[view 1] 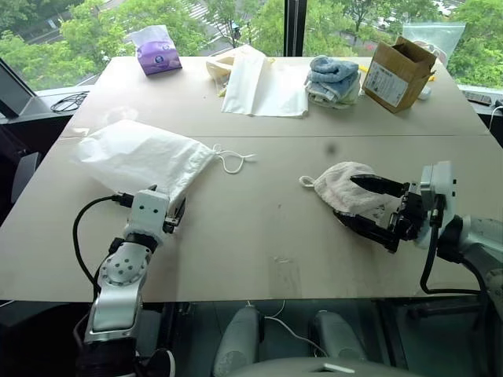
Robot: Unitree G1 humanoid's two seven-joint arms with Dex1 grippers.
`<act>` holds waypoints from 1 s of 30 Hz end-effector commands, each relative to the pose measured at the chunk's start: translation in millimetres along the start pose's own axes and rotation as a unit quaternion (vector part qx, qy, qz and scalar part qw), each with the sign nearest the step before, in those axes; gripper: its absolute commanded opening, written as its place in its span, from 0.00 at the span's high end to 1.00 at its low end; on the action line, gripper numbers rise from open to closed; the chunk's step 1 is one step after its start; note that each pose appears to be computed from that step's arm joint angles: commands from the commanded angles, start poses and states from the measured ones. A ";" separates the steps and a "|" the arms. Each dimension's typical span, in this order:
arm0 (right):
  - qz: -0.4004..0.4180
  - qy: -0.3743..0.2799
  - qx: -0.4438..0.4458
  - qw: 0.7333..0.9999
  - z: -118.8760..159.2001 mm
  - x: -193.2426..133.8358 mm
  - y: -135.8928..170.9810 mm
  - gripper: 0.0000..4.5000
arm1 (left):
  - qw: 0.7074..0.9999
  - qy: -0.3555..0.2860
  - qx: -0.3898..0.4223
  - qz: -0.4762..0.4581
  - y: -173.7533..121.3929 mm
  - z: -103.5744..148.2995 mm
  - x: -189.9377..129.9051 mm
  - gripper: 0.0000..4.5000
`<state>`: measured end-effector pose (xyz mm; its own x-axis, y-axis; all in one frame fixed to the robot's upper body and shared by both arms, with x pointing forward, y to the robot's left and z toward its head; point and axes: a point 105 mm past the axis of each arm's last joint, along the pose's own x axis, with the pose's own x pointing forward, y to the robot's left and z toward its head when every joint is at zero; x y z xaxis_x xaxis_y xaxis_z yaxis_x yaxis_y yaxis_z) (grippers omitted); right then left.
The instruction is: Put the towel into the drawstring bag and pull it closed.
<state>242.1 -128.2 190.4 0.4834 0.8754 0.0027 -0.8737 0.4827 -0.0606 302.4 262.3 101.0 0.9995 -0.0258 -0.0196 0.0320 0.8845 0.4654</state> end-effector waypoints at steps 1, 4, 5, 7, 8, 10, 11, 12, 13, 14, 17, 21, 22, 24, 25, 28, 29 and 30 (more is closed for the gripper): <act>-0.002 -0.014 -0.017 1.000 7.1 -1.0 0.3 0.00 | 1.000 0.000 -0.009 0.018 7.3 -0.2 3.1 0.29; -0.005 -0.014 -0.019 1.000 7.5 -1.8 -0.5 0.00 | 0.998 0.011 -0.049 0.035 12.4 -5.3 6.1 0.29; -0.006 -0.014 -0.019 1.000 7.4 -2.2 -0.8 0.00 | 0.997 0.015 -0.060 0.040 14.1 -7.0 6.7 0.29; -0.009 -0.013 -0.019 1.000 7.0 -3.1 -1.1 0.00 | 0.996 0.021 -0.074 0.049 17.8 -10.3 7.6 0.29; -0.010 -0.012 -0.019 1.000 6.8 -3.6 -1.3 0.00 | 0.996 0.021 -0.076 0.051 19.2 -10.4 8.3 0.29; -0.012 -0.011 -0.020 1.000 6.2 -4.2 -1.7 0.00 | 0.996 0.020 -0.075 0.052 20.0 -9.9 9.6 0.38; -0.013 -0.011 -0.020 1.000 6.0 -4.4 -1.4 0.00 | 0.995 0.020 -0.077 0.051 20.0 -10.0 9.8 0.40; -0.014 -0.011 -0.020 1.000 5.9 -4.5 -1.2 0.00 | 0.995 0.020 -0.078 0.051 19.9 -10.2 9.9 0.46; -0.014 -0.012 -0.020 1.000 5.8 -4.6 -1.2 0.00 | 0.995 0.020 -0.078 0.050 19.5 -10.3 10.1 0.58; -0.015 -0.011 -0.020 1.000 5.6 -4.7 -1.2 0.00 | 0.996 0.019 -0.078 0.049 19.0 -10.3 10.2 0.68; -0.018 -0.011 -0.020 1.000 4.7 -5.0 -1.6 0.00 | 0.996 0.019 -0.076 0.046 17.4 -10.7 10.6 0.96; -0.020 -0.010 -0.020 1.000 4.1 -5.8 -1.8 0.00 | 0.996 0.020 -0.074 0.045 16.8 -12.0 9.9 0.99; -0.020 -0.010 -0.020 1.000 4.0 -6.1 -1.9 0.00 | 0.996 0.020 -0.073 0.045 17.0 -12.5 9.6 0.99; -0.021 -0.011 -0.020 1.000 3.9 -6.2 -2.2 0.00 | 0.996 0.020 -0.072 0.046 17.9 -13.0 9.3 0.99; -0.021 -0.011 -0.020 1.000 3.9 -6.2 -2.2 0.00 | 0.996 0.017 -0.074 0.047 19.1 -12.4 9.4 0.99; -0.023 -0.010 -0.021 0.999 3.6 -6.2 -2.8 0.00 | 0.994 -0.022 -0.105 0.035 20.4 1.2 12.0 0.99; -0.024 -0.010 -0.021 0.999 3.5 -6.4 -3.1 0.00 | 0.989 -0.038 -0.139 0.022 18.3 7.8 13.3 0.99; -0.025 -0.009 -0.022 0.999 3.5 -6.6 -3.4 0.00 | 0.983 -0.051 -0.178 0.008 15.7 13.8 14.6 0.99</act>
<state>242.6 -132.5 184.3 0.5129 0.8584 -0.0113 -0.8571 0.5113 -0.0634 316.3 273.4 97.3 1.0000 0.0014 -0.0064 0.0000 0.9792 0.2030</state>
